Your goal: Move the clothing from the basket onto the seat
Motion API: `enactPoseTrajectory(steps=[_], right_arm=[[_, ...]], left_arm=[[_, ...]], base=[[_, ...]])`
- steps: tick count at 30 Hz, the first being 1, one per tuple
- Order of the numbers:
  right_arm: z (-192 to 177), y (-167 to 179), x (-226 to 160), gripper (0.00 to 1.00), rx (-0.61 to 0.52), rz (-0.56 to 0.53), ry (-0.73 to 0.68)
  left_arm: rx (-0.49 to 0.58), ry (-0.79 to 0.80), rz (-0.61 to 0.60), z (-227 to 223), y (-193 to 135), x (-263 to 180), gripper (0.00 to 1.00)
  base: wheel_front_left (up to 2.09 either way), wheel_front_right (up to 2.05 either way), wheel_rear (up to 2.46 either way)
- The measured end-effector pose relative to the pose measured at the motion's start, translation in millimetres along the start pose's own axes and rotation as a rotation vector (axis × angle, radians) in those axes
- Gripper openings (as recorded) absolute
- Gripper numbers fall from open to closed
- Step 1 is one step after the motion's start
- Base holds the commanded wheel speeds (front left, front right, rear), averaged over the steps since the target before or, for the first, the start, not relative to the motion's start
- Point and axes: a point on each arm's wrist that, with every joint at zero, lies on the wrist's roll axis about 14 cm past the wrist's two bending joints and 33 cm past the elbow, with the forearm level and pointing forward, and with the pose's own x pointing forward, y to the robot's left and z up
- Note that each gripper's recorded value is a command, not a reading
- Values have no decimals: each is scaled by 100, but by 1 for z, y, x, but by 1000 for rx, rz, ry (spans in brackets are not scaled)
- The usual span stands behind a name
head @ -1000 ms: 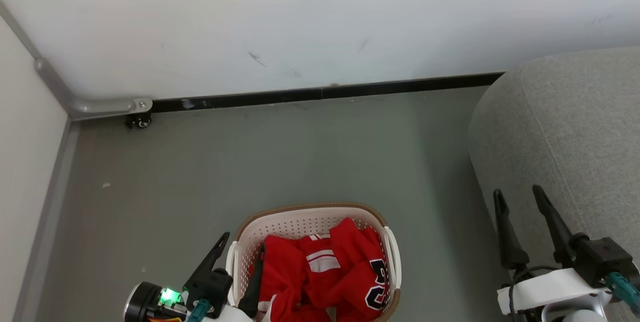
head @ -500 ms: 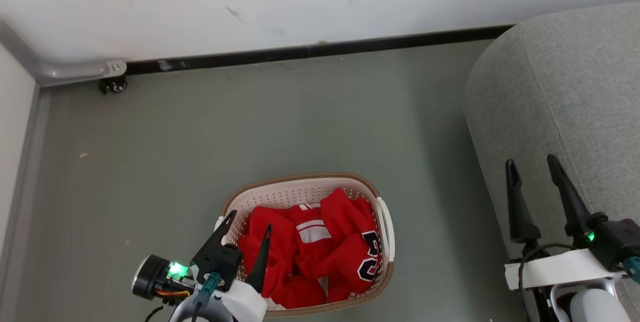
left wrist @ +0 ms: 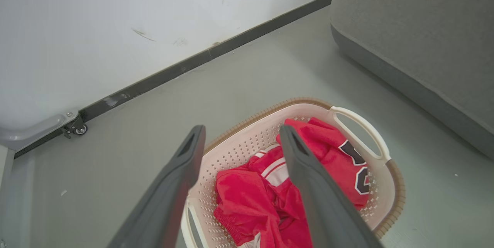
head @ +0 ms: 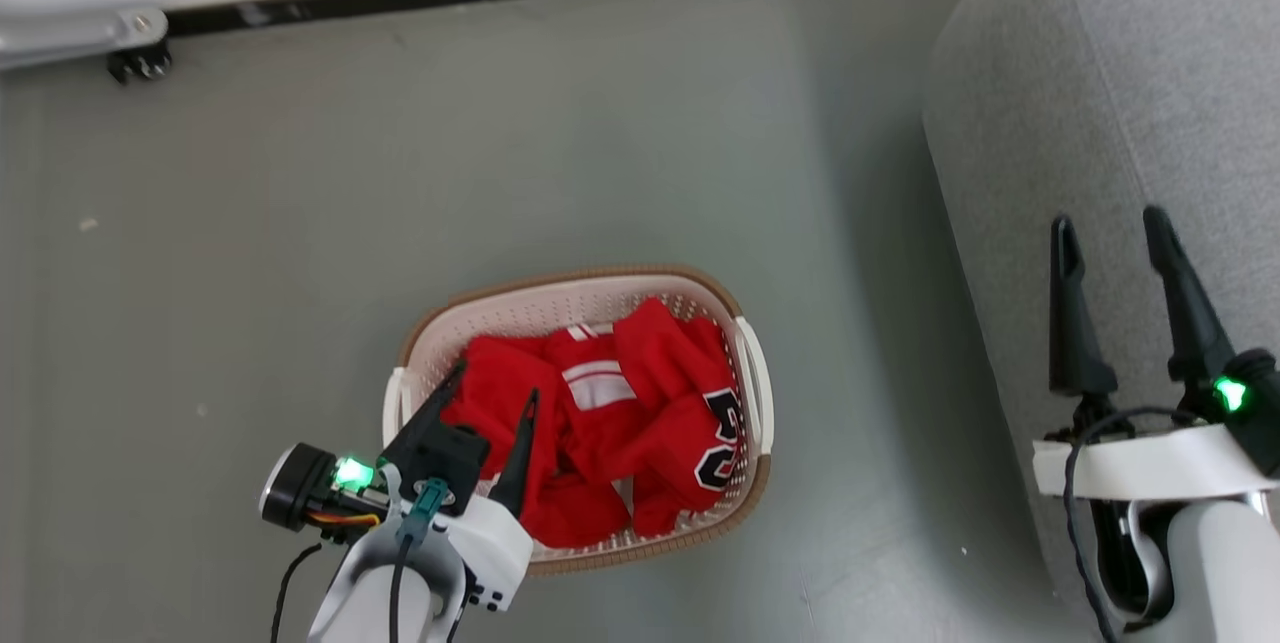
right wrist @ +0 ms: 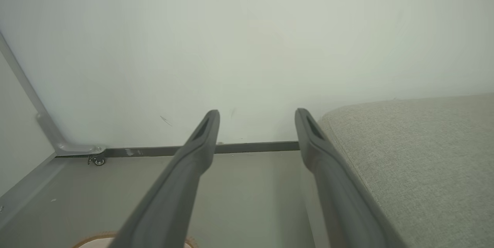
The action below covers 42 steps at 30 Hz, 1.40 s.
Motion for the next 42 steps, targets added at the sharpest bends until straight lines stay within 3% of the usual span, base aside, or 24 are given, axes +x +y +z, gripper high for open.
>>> enactPoseTrajectory(steps=[21, 42], right_arm=[[-22, -10, 56, 100, -30, -17, -3], [-37, -13, 101, 100, -41, -16, -15]], left_arm=[[25, 129, -91, -56, -15, 56, 100], [71, 272, -189, -120, -33, 72, 100]], base=[[0, 0, 0], [0, 0, 0]])
